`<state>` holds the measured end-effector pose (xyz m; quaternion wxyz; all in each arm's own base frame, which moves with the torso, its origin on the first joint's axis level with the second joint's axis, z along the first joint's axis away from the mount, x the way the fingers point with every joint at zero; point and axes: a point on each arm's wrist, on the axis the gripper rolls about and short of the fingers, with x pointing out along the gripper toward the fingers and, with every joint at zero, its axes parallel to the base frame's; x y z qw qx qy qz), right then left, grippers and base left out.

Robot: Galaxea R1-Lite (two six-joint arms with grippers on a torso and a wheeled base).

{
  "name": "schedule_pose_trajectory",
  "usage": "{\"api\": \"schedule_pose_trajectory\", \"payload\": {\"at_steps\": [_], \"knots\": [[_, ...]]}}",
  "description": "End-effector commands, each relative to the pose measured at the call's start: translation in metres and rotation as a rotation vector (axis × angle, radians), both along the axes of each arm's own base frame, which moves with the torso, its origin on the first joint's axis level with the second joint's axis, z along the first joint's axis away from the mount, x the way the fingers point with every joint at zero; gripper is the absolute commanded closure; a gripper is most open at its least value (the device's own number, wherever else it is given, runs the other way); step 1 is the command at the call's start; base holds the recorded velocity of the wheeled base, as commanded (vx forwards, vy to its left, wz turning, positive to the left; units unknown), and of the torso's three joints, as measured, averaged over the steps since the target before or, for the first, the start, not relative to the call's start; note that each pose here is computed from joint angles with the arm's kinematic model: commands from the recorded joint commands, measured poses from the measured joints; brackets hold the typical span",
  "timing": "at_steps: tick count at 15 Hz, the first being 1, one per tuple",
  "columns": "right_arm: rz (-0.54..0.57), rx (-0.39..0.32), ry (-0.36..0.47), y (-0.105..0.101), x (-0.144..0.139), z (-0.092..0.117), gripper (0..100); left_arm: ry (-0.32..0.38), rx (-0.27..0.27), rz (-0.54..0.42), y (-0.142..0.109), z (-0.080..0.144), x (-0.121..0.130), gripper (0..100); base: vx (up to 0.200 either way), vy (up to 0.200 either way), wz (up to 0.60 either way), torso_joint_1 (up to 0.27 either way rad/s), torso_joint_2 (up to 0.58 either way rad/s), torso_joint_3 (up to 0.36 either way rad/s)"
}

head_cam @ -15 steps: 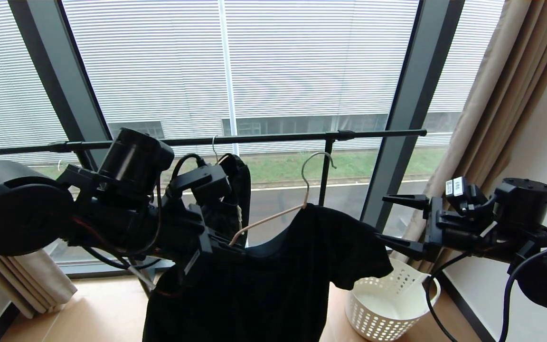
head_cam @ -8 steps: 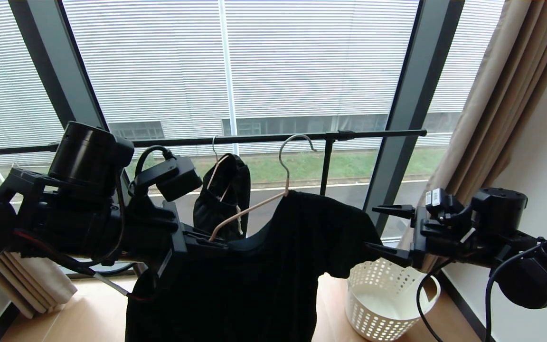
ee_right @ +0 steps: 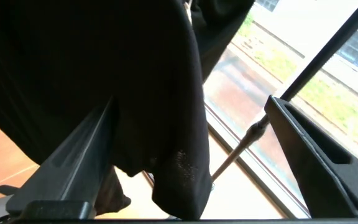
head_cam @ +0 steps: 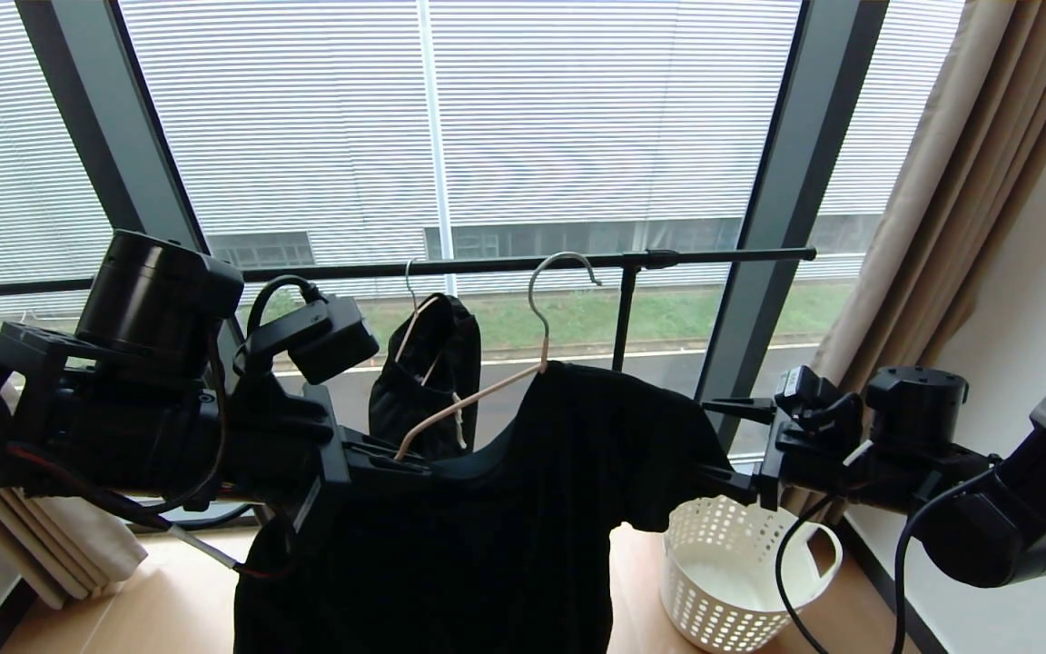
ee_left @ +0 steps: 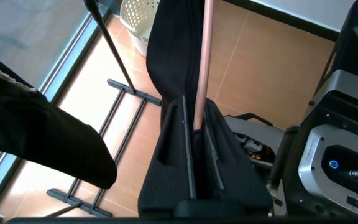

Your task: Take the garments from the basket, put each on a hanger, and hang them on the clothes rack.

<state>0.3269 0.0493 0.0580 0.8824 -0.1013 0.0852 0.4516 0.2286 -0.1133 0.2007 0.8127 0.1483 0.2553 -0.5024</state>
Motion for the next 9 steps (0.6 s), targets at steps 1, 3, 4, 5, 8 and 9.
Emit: {"api": "schedule_pose_trajectory", "payload": {"at_steps": [1,3,4,5,8,9], "knots": [[-0.002,0.000,0.001,-0.001,0.001,-0.001,100,0.004,0.002,0.001,0.000,-0.001,0.001,100,0.000,0.000,0.00,0.000,0.00,0.000],[-0.005,0.000,0.001,-0.002,0.001,-0.001,100,0.002,0.001,0.002,0.000,0.000,0.000,100,0.000,0.000,0.00,0.000,0.00,0.000],[-0.021,0.000,-0.004,-0.007,0.002,0.000,100,0.003,0.001,0.004,0.000,-0.001,0.000,100,0.000,0.000,0.00,0.000,0.00,0.000],[-0.030,0.001,-0.008,-0.010,0.004,0.001,100,0.003,0.001,0.005,0.001,-0.001,0.001,100,0.000,0.000,0.00,0.000,0.00,0.000],[-0.074,0.002,-0.031,-0.024,0.009,0.006,100,0.002,-0.001,0.027,0.006,0.000,0.002,100,0.000,0.000,0.00,0.000,0.00,0.000],[-0.084,0.003,-0.043,-0.028,0.011,0.008,100,0.000,-0.001,0.030,0.007,0.000,0.002,100,0.000,0.000,0.00,0.000,0.00,0.000]]}}
